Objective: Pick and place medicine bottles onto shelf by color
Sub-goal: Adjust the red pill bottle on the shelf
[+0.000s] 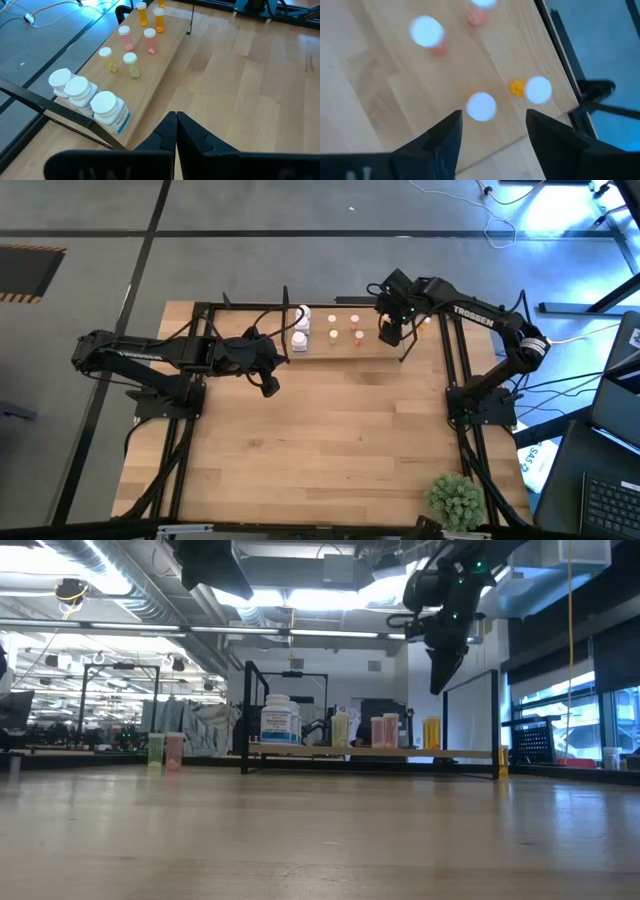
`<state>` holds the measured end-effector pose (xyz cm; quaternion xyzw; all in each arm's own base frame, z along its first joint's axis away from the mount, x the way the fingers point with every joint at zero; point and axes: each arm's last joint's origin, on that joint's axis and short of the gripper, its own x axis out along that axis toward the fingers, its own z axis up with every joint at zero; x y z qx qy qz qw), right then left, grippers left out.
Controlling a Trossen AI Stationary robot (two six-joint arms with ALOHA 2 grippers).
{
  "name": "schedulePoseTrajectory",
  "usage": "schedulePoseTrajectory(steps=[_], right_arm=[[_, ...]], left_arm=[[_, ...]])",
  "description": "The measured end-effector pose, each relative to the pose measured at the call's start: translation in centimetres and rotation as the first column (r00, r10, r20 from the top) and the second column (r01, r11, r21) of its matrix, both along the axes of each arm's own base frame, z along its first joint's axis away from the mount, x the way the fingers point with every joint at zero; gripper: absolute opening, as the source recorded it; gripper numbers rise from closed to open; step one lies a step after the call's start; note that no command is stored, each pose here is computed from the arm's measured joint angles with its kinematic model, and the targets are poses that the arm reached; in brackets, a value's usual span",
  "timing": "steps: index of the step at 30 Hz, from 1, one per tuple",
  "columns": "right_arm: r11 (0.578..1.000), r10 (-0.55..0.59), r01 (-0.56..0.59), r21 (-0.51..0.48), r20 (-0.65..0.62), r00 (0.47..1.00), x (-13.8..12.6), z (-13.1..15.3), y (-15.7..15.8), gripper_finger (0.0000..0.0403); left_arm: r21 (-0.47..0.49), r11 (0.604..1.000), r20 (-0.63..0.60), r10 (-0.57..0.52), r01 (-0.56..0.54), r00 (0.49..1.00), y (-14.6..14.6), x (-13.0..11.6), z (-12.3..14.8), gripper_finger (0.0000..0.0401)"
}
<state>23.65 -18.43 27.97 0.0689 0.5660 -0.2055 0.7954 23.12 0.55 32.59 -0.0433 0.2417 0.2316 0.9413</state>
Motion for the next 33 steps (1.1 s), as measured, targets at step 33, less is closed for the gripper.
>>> schedulePoseTrajectory(steps=[33], right_arm=[[0.98, 0.187, -0.196, 0.016, 0.238, 0.953, 3.2, -7.7, 5.5, 0.0221]], left_arm=[[0.0, 1.0, 0.001, 0.0, 0.0, 1.0, 0.0, 0.0, 0.0, 0.0]])
